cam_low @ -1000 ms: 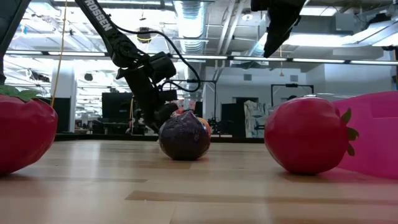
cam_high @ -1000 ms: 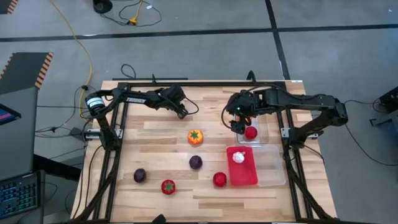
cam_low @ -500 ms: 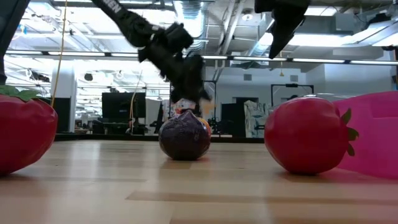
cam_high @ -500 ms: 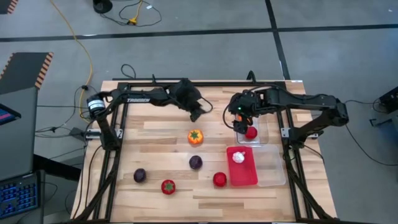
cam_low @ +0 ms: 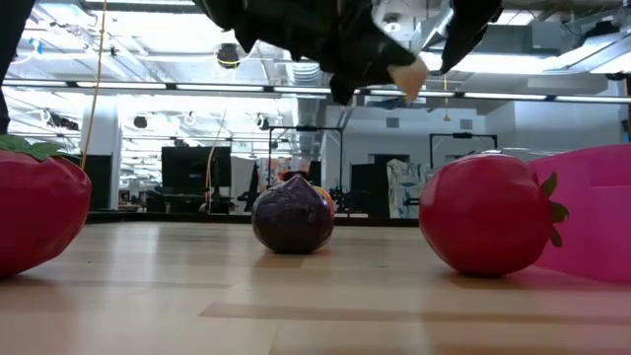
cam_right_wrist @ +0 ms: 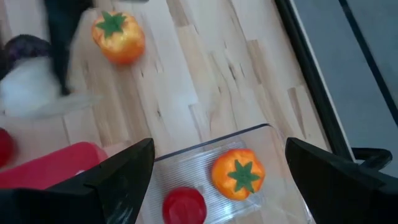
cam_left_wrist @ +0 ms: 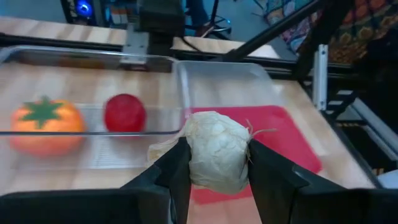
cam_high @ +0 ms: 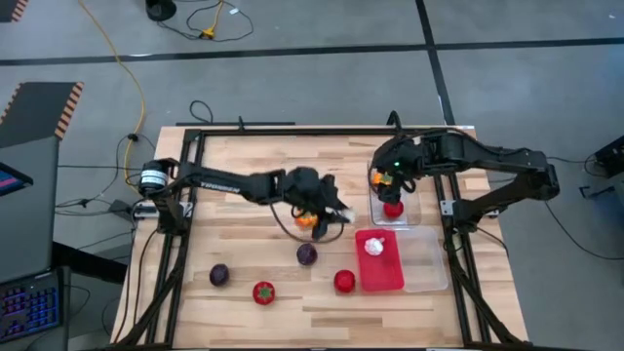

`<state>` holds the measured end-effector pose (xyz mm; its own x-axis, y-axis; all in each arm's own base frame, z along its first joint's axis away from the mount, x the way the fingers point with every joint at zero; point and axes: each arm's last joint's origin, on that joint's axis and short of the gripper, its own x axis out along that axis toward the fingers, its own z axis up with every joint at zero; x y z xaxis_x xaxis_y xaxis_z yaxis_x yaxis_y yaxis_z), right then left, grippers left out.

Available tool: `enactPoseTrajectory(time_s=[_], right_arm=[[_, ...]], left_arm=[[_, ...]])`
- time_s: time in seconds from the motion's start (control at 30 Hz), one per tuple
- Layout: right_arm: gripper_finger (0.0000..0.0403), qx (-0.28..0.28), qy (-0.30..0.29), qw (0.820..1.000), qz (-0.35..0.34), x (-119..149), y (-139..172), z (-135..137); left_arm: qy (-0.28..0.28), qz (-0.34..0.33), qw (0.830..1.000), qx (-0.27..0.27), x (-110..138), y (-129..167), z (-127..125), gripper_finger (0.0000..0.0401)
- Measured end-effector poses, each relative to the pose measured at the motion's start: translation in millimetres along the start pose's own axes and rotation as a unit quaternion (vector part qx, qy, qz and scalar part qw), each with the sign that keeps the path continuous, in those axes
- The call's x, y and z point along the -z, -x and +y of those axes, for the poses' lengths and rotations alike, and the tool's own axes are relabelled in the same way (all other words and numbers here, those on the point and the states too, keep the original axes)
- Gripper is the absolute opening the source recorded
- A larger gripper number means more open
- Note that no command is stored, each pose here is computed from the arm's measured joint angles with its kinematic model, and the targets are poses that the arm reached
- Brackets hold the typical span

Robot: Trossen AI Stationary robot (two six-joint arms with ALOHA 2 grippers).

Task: Sort produce into baskets
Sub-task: Put the garlic into the red bin

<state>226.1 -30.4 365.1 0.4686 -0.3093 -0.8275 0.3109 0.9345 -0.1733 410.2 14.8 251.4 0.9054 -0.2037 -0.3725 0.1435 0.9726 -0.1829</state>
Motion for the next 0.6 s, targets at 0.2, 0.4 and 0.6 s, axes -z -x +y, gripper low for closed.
enactPoseTrajectory(time_s=[0.2, 0.4, 0.6], right_arm=[[0.0386, -0.001, -0.005, 1.0, -0.015, 3, 9, -3], [0.0386, -0.002, -0.005, 1.0, -0.017, 1, 7, -2], [0.0386, -0.004, -0.002, 1.0, -0.015, 0, 4, 0]], left_arm=[[-0.011, -0.015, 1.0, -0.013, 6, -14, -36, 0.0122], [-0.028, -0.07, 0.997, 0.003, 17, -46, -56, 0.0138], [-0.028, -0.05, 0.998, 0.014, 33, -83, -64, 0.0181]])
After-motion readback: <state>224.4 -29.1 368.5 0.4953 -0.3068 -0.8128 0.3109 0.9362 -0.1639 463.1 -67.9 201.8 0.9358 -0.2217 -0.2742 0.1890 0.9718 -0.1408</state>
